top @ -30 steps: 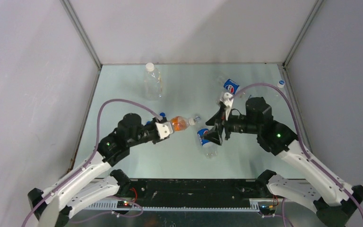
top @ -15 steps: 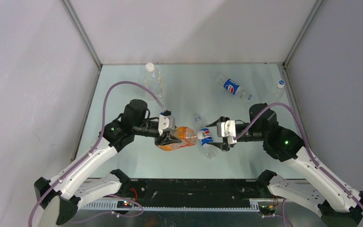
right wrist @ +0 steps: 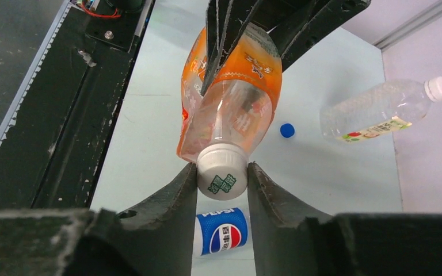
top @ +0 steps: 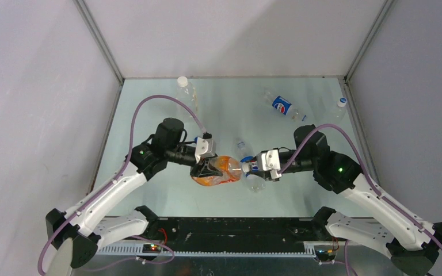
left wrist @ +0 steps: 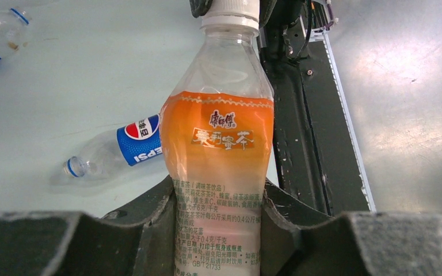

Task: Screw on the bottle caps
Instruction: Screw the bottle cap onto the plastic bottle.

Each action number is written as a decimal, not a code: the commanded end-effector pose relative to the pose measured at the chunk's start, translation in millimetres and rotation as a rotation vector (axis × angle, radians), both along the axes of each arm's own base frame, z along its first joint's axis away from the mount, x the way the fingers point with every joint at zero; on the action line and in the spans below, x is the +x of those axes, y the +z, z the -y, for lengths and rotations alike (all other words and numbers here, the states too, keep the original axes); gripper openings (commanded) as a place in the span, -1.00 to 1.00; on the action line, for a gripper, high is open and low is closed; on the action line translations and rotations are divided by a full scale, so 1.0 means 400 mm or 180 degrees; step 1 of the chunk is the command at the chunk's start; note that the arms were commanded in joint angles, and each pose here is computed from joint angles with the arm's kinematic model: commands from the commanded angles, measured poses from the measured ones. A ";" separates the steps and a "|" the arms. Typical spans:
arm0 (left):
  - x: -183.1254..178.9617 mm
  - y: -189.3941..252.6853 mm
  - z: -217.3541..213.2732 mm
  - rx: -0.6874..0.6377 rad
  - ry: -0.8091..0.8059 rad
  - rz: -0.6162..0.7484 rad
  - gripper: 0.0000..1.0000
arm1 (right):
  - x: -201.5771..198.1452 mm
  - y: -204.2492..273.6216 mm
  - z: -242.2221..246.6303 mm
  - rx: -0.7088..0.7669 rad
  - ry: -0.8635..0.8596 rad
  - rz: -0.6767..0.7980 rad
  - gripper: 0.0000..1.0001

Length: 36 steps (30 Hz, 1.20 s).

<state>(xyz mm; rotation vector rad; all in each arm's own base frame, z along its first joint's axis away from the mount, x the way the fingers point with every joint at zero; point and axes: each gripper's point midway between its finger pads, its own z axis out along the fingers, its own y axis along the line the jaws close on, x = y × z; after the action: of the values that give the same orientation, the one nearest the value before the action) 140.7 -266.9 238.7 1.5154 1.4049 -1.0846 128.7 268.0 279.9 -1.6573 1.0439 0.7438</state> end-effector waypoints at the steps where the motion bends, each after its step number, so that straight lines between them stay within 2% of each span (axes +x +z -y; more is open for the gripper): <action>1: 0.007 0.072 0.011 -0.0221 -0.0049 0.0192 -1.00 | 0.005 0.000 -0.012 0.0005 -0.0032 -0.0076 -0.47; 2: 0.013 0.083 0.012 -0.0265 -0.0009 0.0253 -1.00 | 0.009 -0.006 -0.014 -0.0013 -0.0066 -0.0127 -0.57; 3: 0.014 0.078 0.011 -0.0272 0.0023 0.0235 -1.00 | 0.015 -0.010 -0.013 -0.0022 -0.0171 -0.0255 -0.77; 6: 0.040 0.111 0.013 -0.0449 0.0241 0.0521 -1.00 | 0.040 -0.019 -0.026 -0.0001 -0.0490 -0.0665 -0.93; 7: 0.050 0.110 0.015 -0.0485 0.0315 0.0603 -1.00 | 0.048 -0.022 -0.027 0.0024 -0.0719 -0.0965 -0.99; 13: 0.106 0.146 -0.002 -0.0543 0.1064 0.1497 -1.00 | 0.092 -0.005 -0.044 0.0402 -0.1606 -0.2354 -1.00; 16: 0.102 0.147 -0.008 -0.0580 0.1266 0.1830 -1.00 | 0.120 0.015 -0.038 0.0686 -0.2021 -0.3259 -1.00; 20: 0.111 0.150 -0.015 -0.0462 0.1487 0.2413 -1.00 | 0.129 0.008 -0.035 0.0757 -0.2301 -0.4249 -1.00; 22: 0.122 0.137 -0.020 -0.0309 0.1621 0.2576 -1.00 | 0.132 0.004 -0.040 0.0751 -0.2344 -0.4485 -1.00; 26: 0.125 0.111 -0.019 -0.0232 0.1688 0.2532 -1.00 | 0.149 0.021 -0.028 0.0877 -0.2329 -0.4185 -0.96; 27: 0.127 0.102 -0.023 -0.0214 0.1709 0.2516 -1.00 | 0.154 0.031 -0.017 0.0921 -0.2290 -0.3934 -0.73; 28: 0.129 0.093 -0.027 -0.0192 0.1743 0.2473 -1.00 | 0.152 0.046 -0.010 0.0961 -0.2222 -0.3770 -0.59; 29: 0.133 0.087 -0.032 -0.0175 0.1764 0.2437 -1.00 | 0.153 0.055 -0.004 0.0947 -0.2082 -0.3450 -0.32; 31: 0.135 0.072 -0.034 -0.0151 0.1709 0.2234 -1.00 | 0.138 0.076 0.006 0.0898 -0.1758 -0.2897 -0.05; 32: 0.113 0.042 -0.022 -0.0117 0.1514 0.2005 -1.00 | 0.129 0.086 0.013 0.0889 -0.1649 -0.2701 0.03; 33: 0.124 0.053 -0.030 -0.0129 0.1524 0.1912 -1.00 | 0.119 0.080 0.020 0.0772 -0.1439 -0.2340 0.15; 36: 0.099 0.013 -0.024 -0.0042 0.1183 0.1346 -1.00 | 0.083 0.060 0.044 0.0516 -0.1028 -0.1619 0.29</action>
<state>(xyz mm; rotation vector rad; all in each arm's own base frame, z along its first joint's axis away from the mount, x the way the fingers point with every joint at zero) 195.3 -248.4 237.7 1.2777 1.2455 -0.2593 177.0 260.2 295.8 -0.7175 1.8706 1.2070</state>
